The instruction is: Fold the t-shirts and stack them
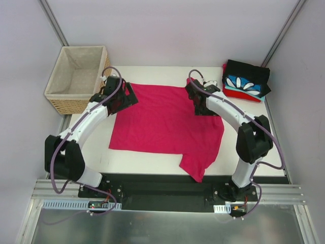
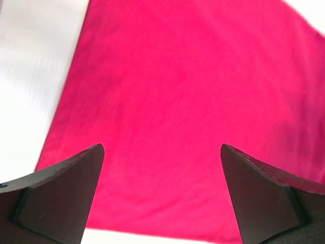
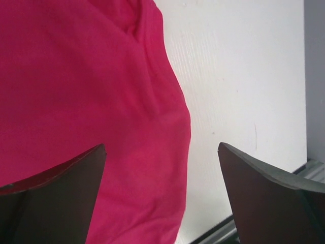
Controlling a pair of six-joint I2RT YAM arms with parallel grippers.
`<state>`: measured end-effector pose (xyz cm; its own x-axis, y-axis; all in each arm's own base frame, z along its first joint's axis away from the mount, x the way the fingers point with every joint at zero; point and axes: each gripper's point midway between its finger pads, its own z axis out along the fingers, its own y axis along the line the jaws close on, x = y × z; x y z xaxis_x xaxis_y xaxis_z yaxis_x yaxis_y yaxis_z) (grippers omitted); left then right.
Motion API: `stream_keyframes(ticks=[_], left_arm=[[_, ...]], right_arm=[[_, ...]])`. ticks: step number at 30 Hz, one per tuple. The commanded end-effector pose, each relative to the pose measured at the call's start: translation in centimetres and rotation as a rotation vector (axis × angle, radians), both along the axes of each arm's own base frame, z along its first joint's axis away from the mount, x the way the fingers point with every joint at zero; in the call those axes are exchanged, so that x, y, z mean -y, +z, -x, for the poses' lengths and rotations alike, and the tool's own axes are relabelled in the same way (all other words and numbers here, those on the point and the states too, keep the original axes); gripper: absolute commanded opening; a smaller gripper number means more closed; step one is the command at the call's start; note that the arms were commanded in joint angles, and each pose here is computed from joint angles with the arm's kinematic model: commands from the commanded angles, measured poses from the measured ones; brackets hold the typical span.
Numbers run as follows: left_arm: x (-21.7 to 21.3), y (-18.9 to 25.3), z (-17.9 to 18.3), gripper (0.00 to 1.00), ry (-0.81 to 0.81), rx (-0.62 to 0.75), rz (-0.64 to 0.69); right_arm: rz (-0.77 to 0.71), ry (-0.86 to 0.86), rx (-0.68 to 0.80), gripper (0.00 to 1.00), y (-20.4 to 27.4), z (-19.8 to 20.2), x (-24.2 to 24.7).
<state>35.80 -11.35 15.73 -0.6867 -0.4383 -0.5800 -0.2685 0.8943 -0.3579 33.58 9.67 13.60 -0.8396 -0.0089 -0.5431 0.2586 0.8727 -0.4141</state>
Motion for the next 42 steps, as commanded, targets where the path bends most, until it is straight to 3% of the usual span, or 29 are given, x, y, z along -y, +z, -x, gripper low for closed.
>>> stream_keyframes(ticks=[1,8,10,14,24,27,34,42], left_arm=[[-0.6,-0.1,-3.9,0.99,0.015,0.0,-0.094],[-2.0,-2.2,-9.4,0.99,0.058,-0.011,-0.091],[-2.1,-3.5,-10.3,0.99,0.057,-0.026,-0.096],[-2.1,-4.7,-12.6,0.99,0.059,-0.032,-0.08],[-1.6,-5.1,-15.1,0.99,0.066,-0.021,-0.04],[-1.5,-5.1,-15.3,0.99,0.069,-0.014,-0.033],[-1.0,-5.6,-15.7,0.99,0.065,-0.008,-0.001],[-1.0,-6.4,-15.6,0.99,0.066,-0.016,-0.004]], right_arm=[[-0.1,0.04,0.047,0.97,-0.6,-5.2,-0.3],[-0.241,0.081,0.065,0.97,-0.4,-12.6,-1.2],[-0.273,0.11,0.128,0.97,1.3,-14.9,-1.8],[-0.265,0.146,0.131,0.97,0.6,-18.2,-2.5],[-0.427,0.172,0.076,0.99,-4.6,-21.2,-5.1],[-0.458,0.163,0.089,0.95,-5.2,-21.9,-5.2],[-0.522,0.131,0.14,0.68,-5.3,-23.4,-5.4],[-0.517,0.142,0.229,0.65,-1.5,-24.3,-5.0]])
